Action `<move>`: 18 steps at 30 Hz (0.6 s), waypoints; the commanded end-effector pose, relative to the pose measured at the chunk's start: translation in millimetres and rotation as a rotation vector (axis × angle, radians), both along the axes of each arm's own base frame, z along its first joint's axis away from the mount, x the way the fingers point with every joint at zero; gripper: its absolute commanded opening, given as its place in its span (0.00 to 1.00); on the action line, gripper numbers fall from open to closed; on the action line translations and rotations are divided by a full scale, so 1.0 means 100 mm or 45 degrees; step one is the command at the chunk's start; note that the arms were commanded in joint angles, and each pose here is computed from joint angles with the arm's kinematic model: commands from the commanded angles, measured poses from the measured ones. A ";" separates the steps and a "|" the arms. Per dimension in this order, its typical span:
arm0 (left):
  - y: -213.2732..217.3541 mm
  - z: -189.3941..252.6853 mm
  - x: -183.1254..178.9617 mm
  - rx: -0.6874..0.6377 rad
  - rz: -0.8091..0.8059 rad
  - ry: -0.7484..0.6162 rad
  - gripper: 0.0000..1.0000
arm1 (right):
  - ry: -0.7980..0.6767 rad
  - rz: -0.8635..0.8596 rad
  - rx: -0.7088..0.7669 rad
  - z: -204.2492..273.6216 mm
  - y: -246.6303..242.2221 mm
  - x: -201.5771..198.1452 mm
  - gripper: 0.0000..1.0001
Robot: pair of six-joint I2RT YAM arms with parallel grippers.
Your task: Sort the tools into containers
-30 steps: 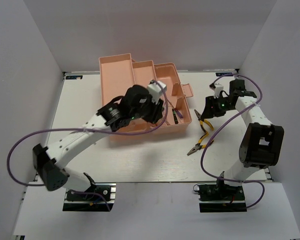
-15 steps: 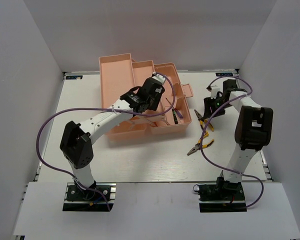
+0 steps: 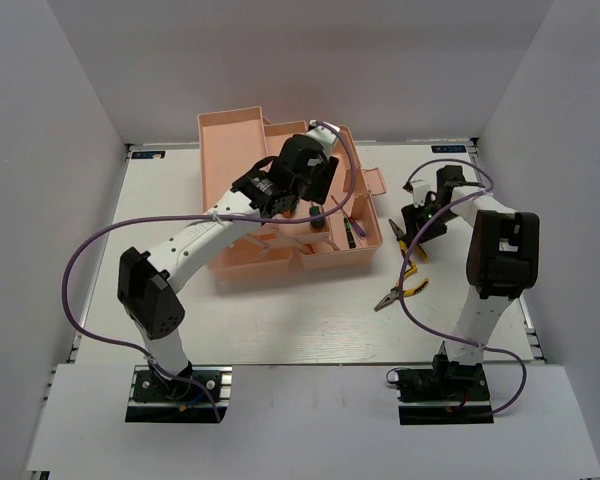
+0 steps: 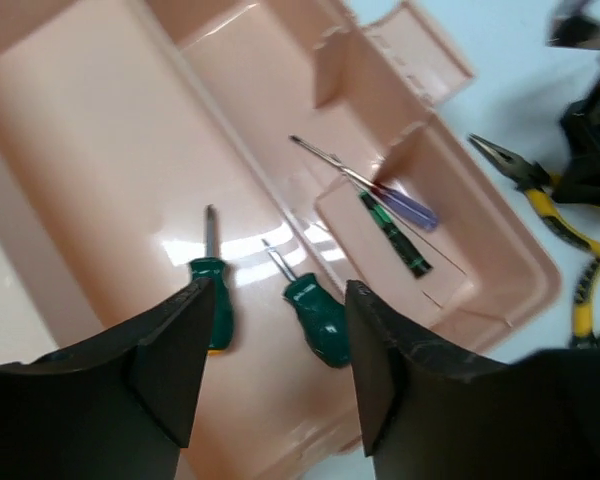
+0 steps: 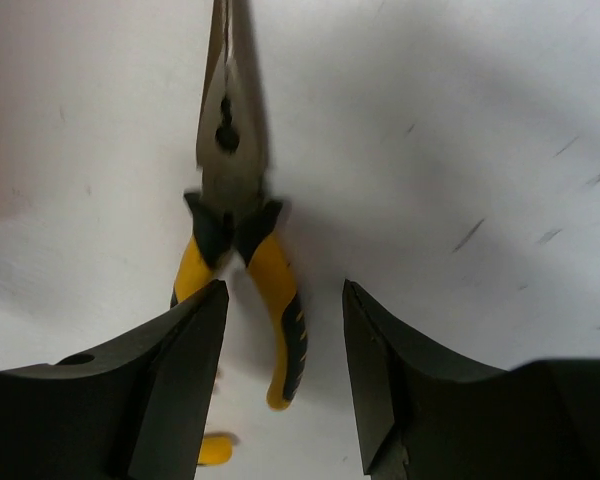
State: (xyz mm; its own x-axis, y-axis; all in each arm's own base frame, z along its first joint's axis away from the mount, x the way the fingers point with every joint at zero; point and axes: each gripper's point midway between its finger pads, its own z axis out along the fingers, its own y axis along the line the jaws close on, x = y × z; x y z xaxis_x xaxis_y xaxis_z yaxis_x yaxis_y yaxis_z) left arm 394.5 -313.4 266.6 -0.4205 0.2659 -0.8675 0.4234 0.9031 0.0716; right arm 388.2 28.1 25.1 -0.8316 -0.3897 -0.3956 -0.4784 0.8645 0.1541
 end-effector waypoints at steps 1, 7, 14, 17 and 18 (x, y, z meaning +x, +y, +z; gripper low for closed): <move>-0.28 0.49 -0.33 -0.148 -0.286 -0.040 0.63 | -0.030 0.083 -0.043 0.05 -0.05 -0.18 0.56; -0.86 0.03 -0.94 -0.228 -0.692 0.193 0.30 | 0.011 0.092 -0.096 -0.11 -0.11 -0.24 0.49; -1.31 -0.35 -1.35 -0.208 -0.875 0.288 0.53 | 0.025 0.062 -0.102 -0.07 -0.12 -0.13 0.00; -1.22 -0.37 -1.48 -0.205 -0.886 0.293 0.53 | -0.116 -0.008 -0.158 0.32 -0.25 0.12 0.00; -1.15 -0.44 -1.52 -0.199 -0.885 0.301 0.53 | -0.244 -0.039 -0.177 0.64 -0.31 0.33 0.00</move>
State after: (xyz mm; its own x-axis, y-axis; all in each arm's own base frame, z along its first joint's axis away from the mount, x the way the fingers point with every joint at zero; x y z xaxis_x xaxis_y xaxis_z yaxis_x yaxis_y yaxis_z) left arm 252.7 -438.9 202.1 -0.4068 0.4558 -0.7917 0.8743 0.4456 -0.1927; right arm 376.0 13.4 25.7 -0.8191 -0.4538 -0.3509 -0.5081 0.8579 0.0763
